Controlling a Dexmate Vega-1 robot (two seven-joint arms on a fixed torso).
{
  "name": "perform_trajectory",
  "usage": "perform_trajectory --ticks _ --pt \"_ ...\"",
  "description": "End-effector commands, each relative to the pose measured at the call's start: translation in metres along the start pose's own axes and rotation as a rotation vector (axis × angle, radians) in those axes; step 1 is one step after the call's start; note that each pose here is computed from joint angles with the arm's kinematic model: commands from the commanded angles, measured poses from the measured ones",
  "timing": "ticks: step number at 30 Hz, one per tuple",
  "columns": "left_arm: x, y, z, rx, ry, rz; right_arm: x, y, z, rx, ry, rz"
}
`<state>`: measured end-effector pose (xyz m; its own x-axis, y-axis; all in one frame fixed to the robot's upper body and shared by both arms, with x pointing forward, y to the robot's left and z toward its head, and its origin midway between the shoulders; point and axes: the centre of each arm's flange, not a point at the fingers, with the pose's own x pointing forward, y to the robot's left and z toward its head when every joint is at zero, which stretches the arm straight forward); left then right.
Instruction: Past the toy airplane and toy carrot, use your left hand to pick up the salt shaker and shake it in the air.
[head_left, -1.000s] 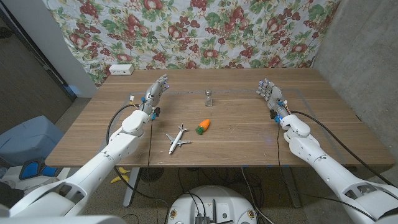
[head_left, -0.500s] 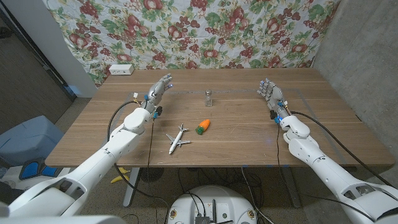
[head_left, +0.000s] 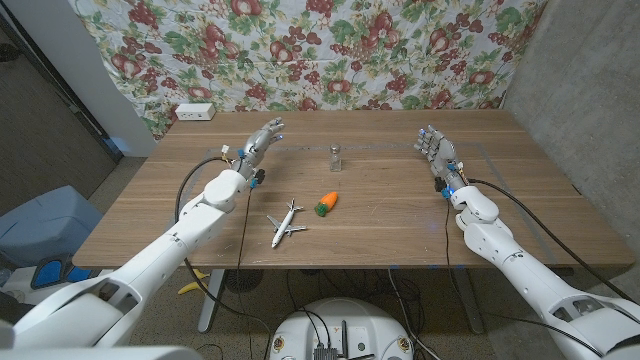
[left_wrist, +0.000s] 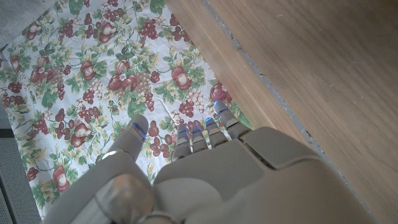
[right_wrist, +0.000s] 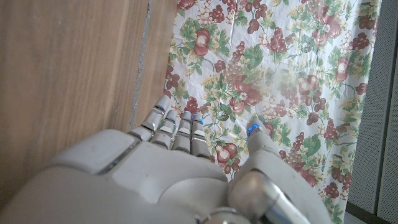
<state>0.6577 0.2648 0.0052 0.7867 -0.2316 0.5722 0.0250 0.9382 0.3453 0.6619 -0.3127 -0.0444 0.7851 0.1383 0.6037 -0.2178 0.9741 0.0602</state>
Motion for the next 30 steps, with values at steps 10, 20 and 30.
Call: perform_trajectory --ticks 10,20,30 --pt "0.009 -0.01 0.006 0.097 0.011 -0.06 -0.004 0.001 0.001 -0.013 -0.001 -0.006" --pt "0.015 -0.016 0.01 0.151 0.027 -0.09 -0.007 0.0 0.001 -0.018 -0.002 -0.011" --pt "0.019 -0.024 0.014 0.198 0.031 -0.108 -0.009 -0.001 0.002 -0.022 -0.003 -0.015"
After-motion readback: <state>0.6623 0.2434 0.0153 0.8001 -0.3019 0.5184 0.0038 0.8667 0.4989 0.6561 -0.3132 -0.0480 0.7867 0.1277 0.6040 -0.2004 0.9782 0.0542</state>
